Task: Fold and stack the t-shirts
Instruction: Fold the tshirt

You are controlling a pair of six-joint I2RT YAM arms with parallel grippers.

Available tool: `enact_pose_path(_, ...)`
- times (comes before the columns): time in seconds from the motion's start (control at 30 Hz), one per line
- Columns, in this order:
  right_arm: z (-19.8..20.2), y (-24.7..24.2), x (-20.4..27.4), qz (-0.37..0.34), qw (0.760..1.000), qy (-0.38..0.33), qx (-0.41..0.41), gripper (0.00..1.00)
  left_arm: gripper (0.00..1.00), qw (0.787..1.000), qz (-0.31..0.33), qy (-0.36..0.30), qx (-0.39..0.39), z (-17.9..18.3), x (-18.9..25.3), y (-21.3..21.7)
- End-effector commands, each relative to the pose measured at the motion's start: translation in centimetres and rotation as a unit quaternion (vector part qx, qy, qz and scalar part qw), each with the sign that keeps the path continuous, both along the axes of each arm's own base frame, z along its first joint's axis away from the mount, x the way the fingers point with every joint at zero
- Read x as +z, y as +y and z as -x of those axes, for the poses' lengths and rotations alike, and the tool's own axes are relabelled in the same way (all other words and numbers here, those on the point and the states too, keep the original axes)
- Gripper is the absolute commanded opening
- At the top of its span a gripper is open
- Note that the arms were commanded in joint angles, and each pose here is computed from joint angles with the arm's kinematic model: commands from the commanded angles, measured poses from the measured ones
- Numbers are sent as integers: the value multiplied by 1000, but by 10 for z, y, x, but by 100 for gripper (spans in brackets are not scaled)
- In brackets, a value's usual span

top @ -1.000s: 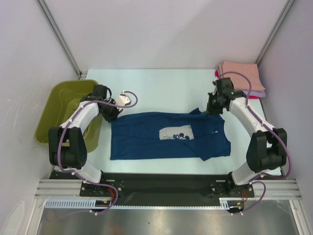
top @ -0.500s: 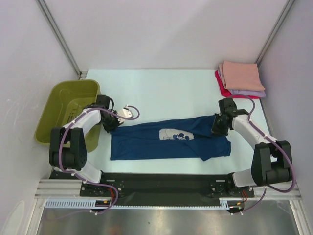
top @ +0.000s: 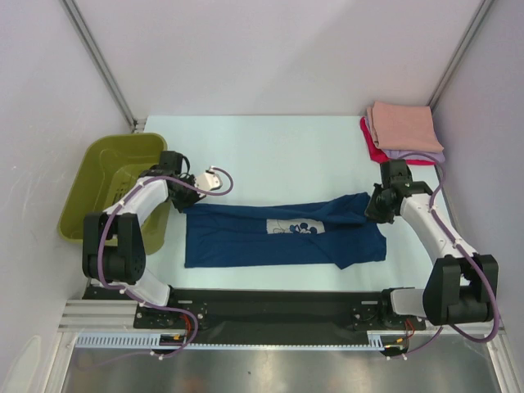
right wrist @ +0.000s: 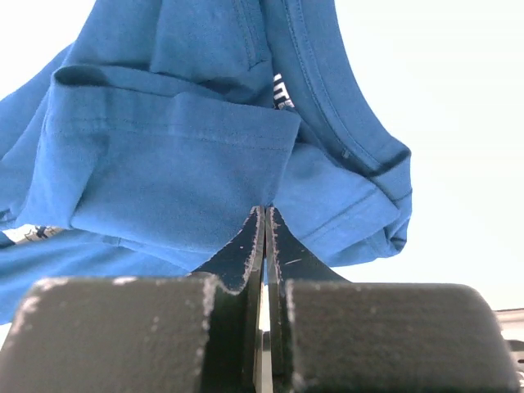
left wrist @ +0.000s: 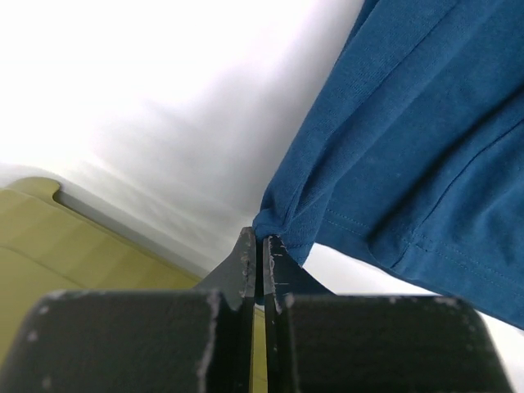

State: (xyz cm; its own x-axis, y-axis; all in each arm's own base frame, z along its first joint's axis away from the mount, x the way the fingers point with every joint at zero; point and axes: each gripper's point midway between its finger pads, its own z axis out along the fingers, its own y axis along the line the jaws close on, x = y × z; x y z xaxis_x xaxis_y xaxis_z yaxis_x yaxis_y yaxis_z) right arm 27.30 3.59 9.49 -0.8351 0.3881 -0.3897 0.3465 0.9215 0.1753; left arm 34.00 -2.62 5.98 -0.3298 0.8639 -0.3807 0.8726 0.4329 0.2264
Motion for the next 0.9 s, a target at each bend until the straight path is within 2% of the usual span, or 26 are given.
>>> enact_pose_path(0.0,4,2,12,-4,1000,-9,-7,0,2,1000,-1,-16,-12,-9,5,0)
enact_pose_path(0.27,30,7,-27,-3,999,49,-23,0,5,1000,-12,3,-16,2,-9,2)
enact_pose_path(0.37,33,-1,-32,2,997,59,-41,2,10,999,-19,14,-22,6,-10,4)
enact_pose_path(0.4,33,-1,-32,1,997,59,-40,7,14,999,-21,29,-28,13,-12,5)
enact_pose_path(0.43,33,-1,-32,3,997,61,-40,16,26,999,-23,35,-31,16,-11,6)
enact_pose_path(0.47,33,-4,-31,9,997,62,-44,38,34,998,-23,40,-37,16,-8,5)
enact_pose_path(0.5,35,-6,-29,15,997,66,-45,46,42,997,-23,63,-45,27,-9,5)
enact_pose_path(0.57,26,-9,-16,25,997,49,-49,54,57,995,-8,80,-51,34,-3,0)
enact_pose_path(0.6,23,-9,-9,27,998,40,-48,55,62,994,0,93,-54,39,5,-3)
enact_pose_path(0.63,12,-4,9,26,999,8,-46,55,73,993,23,100,-60,42,10,-11)
enact_pose_path(0.73,-8,8,43,35,997,-54,-40,53,74,990,67,107,-57,44,36,-26)
enact_pose_path(0.8,-16,27,51,31,996,-84,-30,51,74,987,111,106,-53,41,50,-41)
enact_pose_path(0.87,-21,42,45,15,996,-86,-26,48,72,986,126,102,-39,37,52,-45)
